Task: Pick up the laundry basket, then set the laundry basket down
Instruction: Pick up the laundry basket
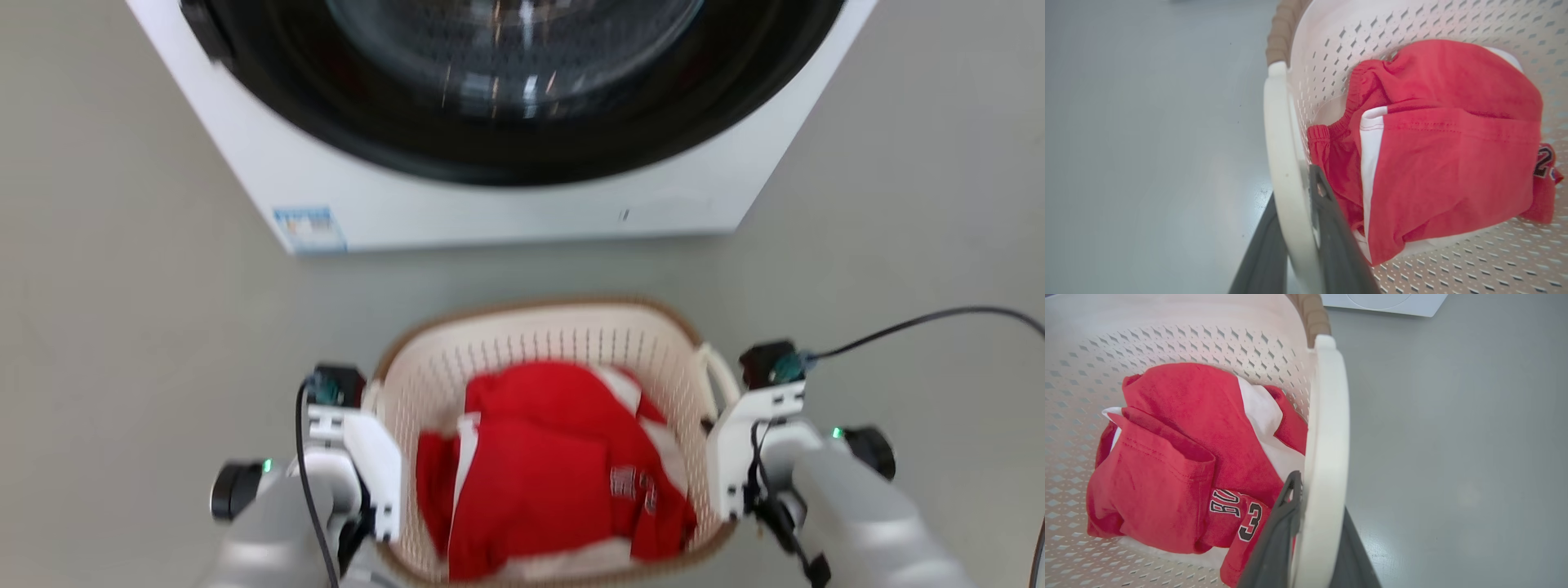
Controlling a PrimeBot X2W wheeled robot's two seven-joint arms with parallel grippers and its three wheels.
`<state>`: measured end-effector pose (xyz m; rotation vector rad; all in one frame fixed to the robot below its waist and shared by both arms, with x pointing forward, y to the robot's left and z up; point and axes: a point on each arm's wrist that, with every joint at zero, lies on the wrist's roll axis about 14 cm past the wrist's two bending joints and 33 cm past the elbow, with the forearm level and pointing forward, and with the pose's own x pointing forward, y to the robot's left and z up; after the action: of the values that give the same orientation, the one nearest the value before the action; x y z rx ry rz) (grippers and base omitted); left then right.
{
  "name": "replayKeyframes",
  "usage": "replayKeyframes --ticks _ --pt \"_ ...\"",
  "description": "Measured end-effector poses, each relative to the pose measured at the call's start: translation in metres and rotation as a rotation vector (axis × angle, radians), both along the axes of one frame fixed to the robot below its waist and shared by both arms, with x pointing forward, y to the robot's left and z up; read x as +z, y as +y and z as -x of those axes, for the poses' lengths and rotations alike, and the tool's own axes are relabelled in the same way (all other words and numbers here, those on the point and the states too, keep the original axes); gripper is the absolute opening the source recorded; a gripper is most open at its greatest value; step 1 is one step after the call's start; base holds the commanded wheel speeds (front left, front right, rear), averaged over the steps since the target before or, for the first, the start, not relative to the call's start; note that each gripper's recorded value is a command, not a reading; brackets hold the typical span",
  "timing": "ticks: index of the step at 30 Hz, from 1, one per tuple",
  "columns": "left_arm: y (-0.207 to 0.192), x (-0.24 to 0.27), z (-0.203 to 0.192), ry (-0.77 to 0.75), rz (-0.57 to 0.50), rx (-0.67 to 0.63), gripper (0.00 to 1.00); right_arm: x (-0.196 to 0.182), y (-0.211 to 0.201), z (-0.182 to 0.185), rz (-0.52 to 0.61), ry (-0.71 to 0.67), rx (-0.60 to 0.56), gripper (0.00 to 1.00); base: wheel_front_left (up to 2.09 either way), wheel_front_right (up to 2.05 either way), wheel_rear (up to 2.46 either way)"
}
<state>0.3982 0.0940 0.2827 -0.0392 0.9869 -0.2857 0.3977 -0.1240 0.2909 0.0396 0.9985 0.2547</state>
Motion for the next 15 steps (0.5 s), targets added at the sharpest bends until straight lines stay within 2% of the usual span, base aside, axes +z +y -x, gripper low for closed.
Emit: replayKeyframes --ticks 7,15 --pt "-0.007 0.027 0.027 -0.009 -0.003 -0.048 0.00 0.031 -0.002 0.033 -0.015 -0.022 -0.008 0.00 0.00 0.00 0.00" --pt "-0.012 0.053 0.035 -0.059 -0.007 -0.077 0.00 0.055 -0.004 0.045 -0.026 -0.067 -0.027 0.00 0.00 0.00 0.00"
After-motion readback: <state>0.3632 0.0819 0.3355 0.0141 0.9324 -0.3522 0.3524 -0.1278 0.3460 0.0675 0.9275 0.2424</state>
